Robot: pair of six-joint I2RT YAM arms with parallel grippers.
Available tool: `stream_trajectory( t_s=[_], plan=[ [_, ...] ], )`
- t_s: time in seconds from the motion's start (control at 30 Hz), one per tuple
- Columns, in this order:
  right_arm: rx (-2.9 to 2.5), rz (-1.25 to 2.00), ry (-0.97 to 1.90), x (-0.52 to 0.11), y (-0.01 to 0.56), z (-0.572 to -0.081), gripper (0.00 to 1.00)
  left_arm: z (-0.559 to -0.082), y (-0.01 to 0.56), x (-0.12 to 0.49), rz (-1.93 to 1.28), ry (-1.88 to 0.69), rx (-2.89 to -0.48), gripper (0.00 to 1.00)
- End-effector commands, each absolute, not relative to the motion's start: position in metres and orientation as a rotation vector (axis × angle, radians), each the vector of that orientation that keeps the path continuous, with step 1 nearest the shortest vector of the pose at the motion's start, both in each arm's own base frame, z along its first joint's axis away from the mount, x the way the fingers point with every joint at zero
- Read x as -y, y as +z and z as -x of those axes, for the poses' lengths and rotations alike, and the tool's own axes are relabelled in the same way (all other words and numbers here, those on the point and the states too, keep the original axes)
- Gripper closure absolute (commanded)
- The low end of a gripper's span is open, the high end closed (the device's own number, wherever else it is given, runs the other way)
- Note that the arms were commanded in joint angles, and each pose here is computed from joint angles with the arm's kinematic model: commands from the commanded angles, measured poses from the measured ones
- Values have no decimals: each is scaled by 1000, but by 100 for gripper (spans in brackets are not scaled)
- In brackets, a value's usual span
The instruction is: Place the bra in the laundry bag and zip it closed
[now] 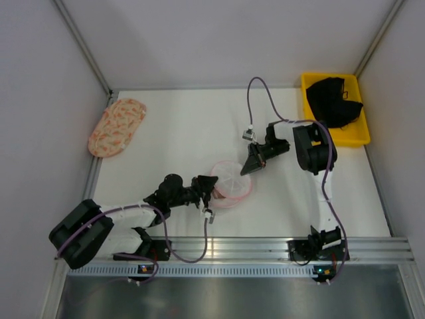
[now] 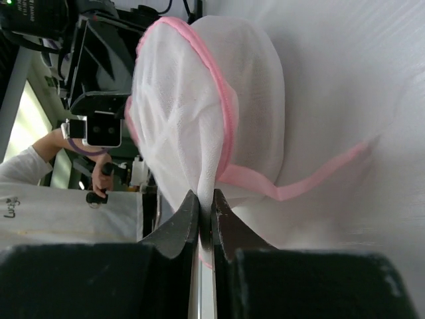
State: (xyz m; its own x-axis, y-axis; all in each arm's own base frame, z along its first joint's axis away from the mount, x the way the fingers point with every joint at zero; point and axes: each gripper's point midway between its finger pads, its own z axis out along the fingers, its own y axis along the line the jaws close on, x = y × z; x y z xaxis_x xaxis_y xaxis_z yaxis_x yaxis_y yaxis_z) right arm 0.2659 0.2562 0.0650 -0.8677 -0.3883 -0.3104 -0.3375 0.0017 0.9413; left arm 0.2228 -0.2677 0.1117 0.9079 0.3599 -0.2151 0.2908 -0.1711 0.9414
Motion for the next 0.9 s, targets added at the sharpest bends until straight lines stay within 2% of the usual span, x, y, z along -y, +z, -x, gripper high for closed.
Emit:
stream_trajectory(
  t_s=[0.0,0.1,0.13,0.2,0.27,0.4,0.5,0.63,0.7,0.77,0.8,0.83,0.87],
  plan=[
    [2117,-663,-2154,-266,118,-254,99,-249,147,270,-1659,149,-527,69],
    [2113,-617,-2217,-265,131,-259,100,-267,169,263,-1598,187,-642,40],
    [2111,-595,-2242,-264,135,-263,100,-277,193,260,-1543,226,-669,32],
    [2114,-573,-2253,-262,139,-265,100,-282,192,252,-1539,202,-794,22],
    [2121,-582,-2263,-260,143,-266,100,-294,214,241,-1452,220,-911,20],
    [2113,-537,-2243,-259,147,-264,100,-304,227,223,-1362,215,-1123,13],
    [2105,-501,-2225,-259,160,-264,100,-311,238,213,-1273,210,-1238,11],
    [2121,-552,-2162,-259,177,-251,100,-305,227,200,-1200,144,-1423,3],
    [2160,-523,-2003,-259,176,-233,100,-305,236,195,-1136,103,-1499,2],
    [2325,-577,-1858,-264,140,-237,100,-304,233,193,-1031,31,-1644,2],
    [2422,-353,-1713,-268,132,-243,100,-305,235,193,-986,6,-1702,2],
    [2481,-407,-1798,-269,151,-249,100,-311,255,205,-942,-56,-1726,2],
    [2539,-432,-1796,-269,152,-254,100,-303,240,202,-881,-136,-1873,3]
  ],
)
